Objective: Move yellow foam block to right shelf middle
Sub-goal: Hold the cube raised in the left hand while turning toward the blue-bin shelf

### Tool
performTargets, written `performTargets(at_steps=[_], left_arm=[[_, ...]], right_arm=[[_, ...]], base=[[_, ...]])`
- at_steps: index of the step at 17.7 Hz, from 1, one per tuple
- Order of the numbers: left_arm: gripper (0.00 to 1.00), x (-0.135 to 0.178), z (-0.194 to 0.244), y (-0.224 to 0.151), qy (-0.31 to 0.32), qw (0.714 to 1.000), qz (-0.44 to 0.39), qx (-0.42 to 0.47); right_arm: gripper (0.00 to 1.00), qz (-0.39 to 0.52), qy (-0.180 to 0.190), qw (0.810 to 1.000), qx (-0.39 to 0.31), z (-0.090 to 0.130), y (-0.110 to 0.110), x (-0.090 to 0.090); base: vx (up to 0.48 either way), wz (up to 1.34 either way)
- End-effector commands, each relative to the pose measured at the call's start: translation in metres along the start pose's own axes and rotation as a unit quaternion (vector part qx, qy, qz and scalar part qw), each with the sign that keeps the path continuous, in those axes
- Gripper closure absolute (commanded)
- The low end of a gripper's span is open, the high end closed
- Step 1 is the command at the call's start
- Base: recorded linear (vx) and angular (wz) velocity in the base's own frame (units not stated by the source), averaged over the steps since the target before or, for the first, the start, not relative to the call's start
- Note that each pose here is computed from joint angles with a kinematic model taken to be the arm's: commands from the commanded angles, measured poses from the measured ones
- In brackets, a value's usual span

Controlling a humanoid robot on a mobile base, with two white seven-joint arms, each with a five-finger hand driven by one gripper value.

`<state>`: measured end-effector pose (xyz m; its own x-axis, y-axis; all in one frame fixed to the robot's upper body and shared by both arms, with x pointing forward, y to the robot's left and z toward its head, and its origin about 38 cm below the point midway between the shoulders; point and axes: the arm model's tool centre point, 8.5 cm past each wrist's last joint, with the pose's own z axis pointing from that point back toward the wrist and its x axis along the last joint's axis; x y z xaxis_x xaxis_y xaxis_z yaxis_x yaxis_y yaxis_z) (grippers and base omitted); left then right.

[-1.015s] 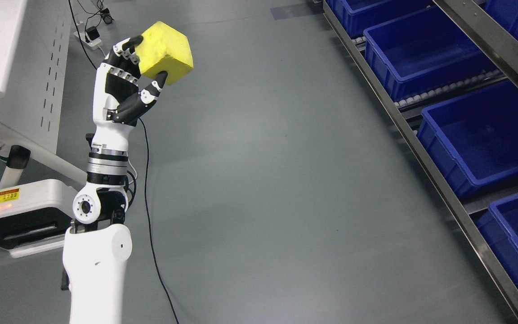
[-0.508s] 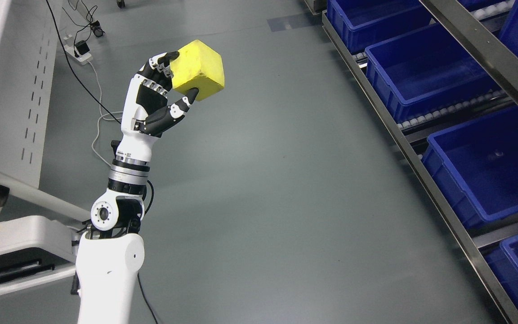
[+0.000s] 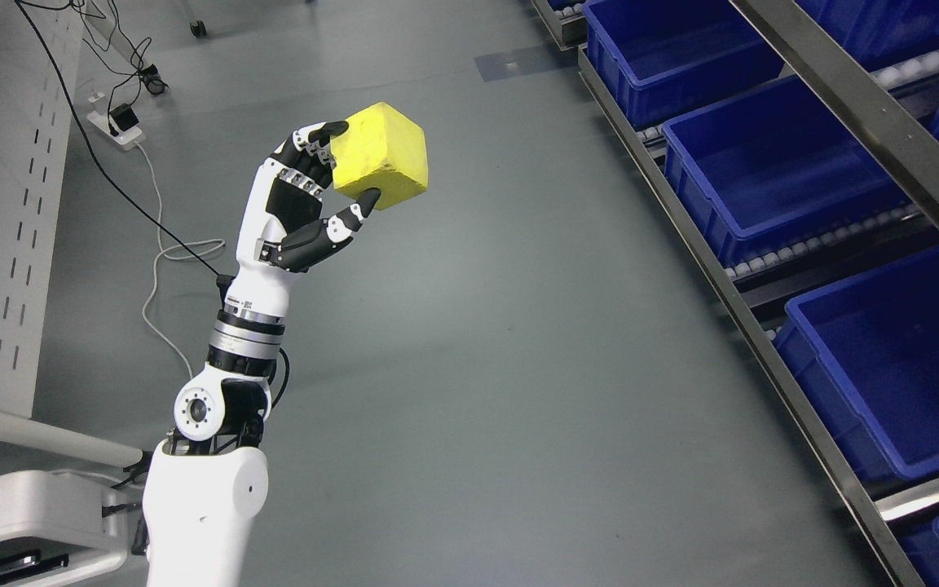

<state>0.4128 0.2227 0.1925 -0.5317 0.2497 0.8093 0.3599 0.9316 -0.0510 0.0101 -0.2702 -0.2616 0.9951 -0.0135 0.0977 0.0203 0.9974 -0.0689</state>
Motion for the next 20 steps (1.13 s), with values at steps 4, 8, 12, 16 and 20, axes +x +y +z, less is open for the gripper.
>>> performTargets(at_steps=[4, 8, 12, 16, 20], left_arm=[[0.68, 0.0093, 0.0001, -0.0053, -0.009, 1.000, -0.007, -0.015], [0.68, 0.0100, 0.0001, -0.0051, -0.009, 1.000, -0.008, -0.015], [0.68, 0.0099, 0.0004, -0.0057, -0.009, 1.000, -0.007, -0.016], [0.68, 0.0089, 0.0014, -0.0070, -0.007, 1.000, -0.006, -0.018], [0.68, 0.0087, 0.0014, -0.0070, -0.007, 1.000, -0.006, -0.019]], right_arm=[[0.00, -0.032, -0.011, 0.999, -0.012, -0.0004, -0.0124, 0.0073], [0.00, -0.032, -0.012, 0.999, -0.012, -0.0005, -0.0124, 0.0084], [0.00, -0.032, -0.011, 0.999, -0.012, -0.0005, -0.0124, 0.0082], [0.00, -0.033, -0.011, 0.999, -0.012, -0.0004, -0.0124, 0.0073], [0.00, -0.033, -0.011, 0.999, -0.012, -0.0005, -0.0124, 0.0082]], base=[[0.320, 0.13], [0.342, 0.22], [0.316, 0.23], [0.272, 0.16], [0.293, 0.02]])
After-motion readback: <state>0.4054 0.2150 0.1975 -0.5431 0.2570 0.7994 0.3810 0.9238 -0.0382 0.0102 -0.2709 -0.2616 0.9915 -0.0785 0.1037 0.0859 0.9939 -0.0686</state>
